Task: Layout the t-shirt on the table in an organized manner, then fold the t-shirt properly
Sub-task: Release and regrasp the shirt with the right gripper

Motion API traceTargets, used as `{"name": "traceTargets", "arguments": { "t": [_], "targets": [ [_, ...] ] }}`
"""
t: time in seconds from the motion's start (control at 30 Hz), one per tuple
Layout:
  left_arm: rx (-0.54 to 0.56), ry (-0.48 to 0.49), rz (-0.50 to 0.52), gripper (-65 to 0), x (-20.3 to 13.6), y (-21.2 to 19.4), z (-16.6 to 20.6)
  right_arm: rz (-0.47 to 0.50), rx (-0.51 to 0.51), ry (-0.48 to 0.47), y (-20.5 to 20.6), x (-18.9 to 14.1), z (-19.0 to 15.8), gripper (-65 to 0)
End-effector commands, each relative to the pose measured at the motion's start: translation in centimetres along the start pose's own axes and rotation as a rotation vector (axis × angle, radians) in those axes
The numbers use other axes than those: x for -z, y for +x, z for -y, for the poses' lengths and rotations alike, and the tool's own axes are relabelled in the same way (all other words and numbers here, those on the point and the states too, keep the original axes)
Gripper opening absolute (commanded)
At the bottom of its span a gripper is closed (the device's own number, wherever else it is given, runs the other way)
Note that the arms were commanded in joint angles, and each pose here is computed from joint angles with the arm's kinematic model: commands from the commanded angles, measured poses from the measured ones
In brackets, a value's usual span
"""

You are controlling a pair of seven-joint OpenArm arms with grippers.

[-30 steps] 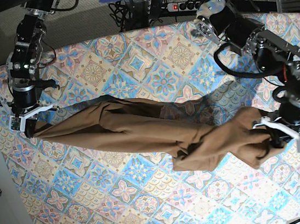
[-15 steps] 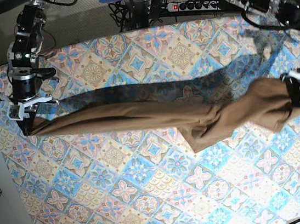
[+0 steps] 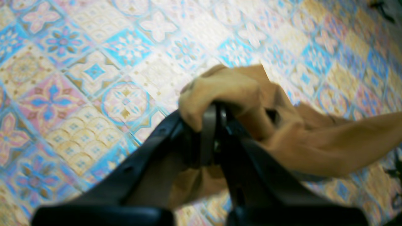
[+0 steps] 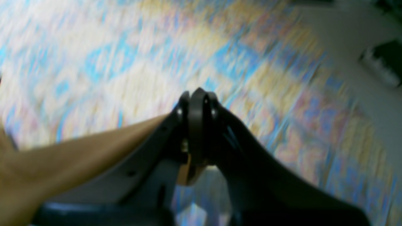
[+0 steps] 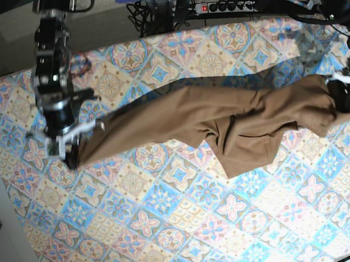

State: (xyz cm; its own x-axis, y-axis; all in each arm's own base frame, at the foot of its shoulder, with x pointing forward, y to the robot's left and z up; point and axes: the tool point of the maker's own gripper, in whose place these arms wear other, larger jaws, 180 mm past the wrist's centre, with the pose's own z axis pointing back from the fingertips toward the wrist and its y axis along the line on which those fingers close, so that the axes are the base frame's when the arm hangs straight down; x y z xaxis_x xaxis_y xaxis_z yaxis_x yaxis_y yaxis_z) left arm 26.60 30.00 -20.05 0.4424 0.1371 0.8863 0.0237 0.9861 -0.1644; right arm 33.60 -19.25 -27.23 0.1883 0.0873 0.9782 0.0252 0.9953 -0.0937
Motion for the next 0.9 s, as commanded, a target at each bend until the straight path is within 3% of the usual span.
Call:
{"name": "traceTargets", "arguments": {
  "t": [0.0,0.1,0.23,0.3,0.43,0.5,0.67,0.73,0.87],
  "targets": [
    [0.021,0.007,0.037,-65.0,0.0,1.4,0.0,0.115,0.000,-0.007,3.6,0.8,0.3,-65.0],
    [0.007,0.044,0.030,-65.0,0.4,1.3,-0.6,0.186,0.003,-0.014,6.6,2.0,0.5,-65.0],
    [-0.005,0.053,0.015,-65.0,0.6,0.7,-0.5,0.165,0.012,-0.023,8.0,4.6,1.0,-65.0],
    [0.004,0.038,0.001,-65.0,1.0,0.5,-0.1,0.129,0.013,-0.018,8.4,6.2,1.0,-65.0],
    [0.005,0.032,-0.034,-65.0,0.9,-0.7,0.1,-0.037,-0.034,0.088,6.7,8.9,-2.9,-64.5],
    [0.007,0.030,-0.041,-65.0,1.0,-0.9,0.1,-0.119,-0.076,0.127,5.0,8.9,-4.2,-54.8],
    [0.005,0.029,-0.061,-65.0,0.8,-1.6,0.1,-0.178,-0.146,0.195,2.9,7.7,-6.5,-34.5],
    [0.006,0.032,-0.064,-65.0,0.8,-1.7,0.1,-0.175,-0.153,0.211,2.6,6.7,-7.1,-30.6],
    [0.008,0.033,-0.067,-65.0,0.8,-1.7,0.0,-0.175,-0.151,0.221,2.0,4.7,-7.4,-29.6]
  ]
}}
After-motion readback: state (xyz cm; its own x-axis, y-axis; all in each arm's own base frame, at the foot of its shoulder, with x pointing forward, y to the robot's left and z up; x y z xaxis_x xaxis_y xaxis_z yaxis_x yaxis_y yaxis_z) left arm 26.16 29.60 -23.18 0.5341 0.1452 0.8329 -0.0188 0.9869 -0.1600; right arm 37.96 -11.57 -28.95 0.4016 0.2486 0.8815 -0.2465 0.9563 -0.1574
